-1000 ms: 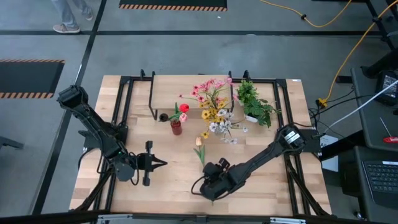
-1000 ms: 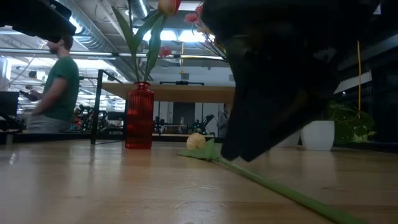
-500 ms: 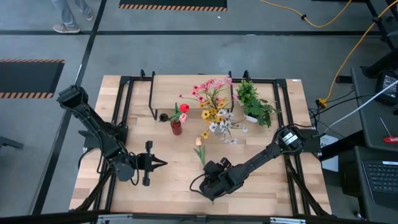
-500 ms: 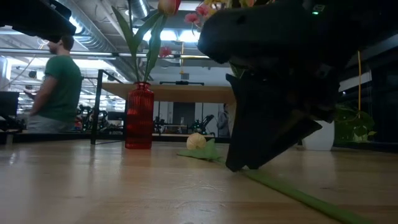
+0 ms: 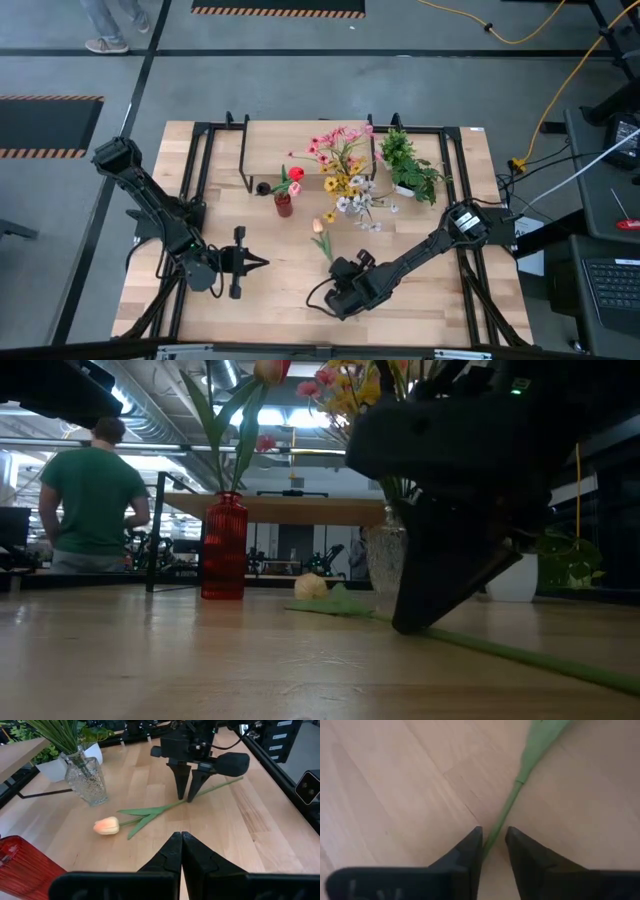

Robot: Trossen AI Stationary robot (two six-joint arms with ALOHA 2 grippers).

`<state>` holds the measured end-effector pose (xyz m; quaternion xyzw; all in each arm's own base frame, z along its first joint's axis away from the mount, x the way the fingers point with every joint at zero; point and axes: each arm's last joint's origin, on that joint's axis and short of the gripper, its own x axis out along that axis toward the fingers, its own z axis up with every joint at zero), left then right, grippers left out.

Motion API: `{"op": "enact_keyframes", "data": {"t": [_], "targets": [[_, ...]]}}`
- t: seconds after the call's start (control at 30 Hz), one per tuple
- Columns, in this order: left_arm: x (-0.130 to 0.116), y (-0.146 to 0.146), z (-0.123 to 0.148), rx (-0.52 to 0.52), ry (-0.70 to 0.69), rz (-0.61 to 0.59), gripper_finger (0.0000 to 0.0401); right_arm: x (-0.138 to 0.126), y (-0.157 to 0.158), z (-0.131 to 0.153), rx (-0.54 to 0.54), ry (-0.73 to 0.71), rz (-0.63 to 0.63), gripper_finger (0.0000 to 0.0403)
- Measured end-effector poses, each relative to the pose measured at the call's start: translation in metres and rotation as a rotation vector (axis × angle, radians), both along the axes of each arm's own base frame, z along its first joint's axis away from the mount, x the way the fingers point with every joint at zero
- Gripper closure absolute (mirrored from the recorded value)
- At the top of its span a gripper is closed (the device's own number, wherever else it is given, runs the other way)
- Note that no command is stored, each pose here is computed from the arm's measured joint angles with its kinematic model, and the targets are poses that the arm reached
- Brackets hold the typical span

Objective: Pick and place flowers into a vace then onto a shelf
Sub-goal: Put the yellow flower into the red flower vase

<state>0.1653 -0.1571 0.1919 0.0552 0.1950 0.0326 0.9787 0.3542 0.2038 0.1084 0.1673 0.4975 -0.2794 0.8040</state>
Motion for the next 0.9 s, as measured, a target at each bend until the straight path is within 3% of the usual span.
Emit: {"op": "enact_keyframes", "data": {"t": [0.3, 0.67, 0.9], "targets": [[0.000, 0.000, 0.000, 0.000, 0.000, 0.000, 0.0398, -0.002, -0.001, 0.001, 0.011, 0.026, 0.003, 0.0392], [0.000, 0.000, 0.000, -0.002, -0.001, 0.001, 0.0398, -0.015, -0.002, 0.026, 0.070, 0.076, 0.000, 0.0401], [0.000, 0.000, 0.000, -0.002, -0.001, 0.001, 0.0398, -0.022, 0.002, 0.052, 0.058, 0.020, 0.044, 0.0402]]}}
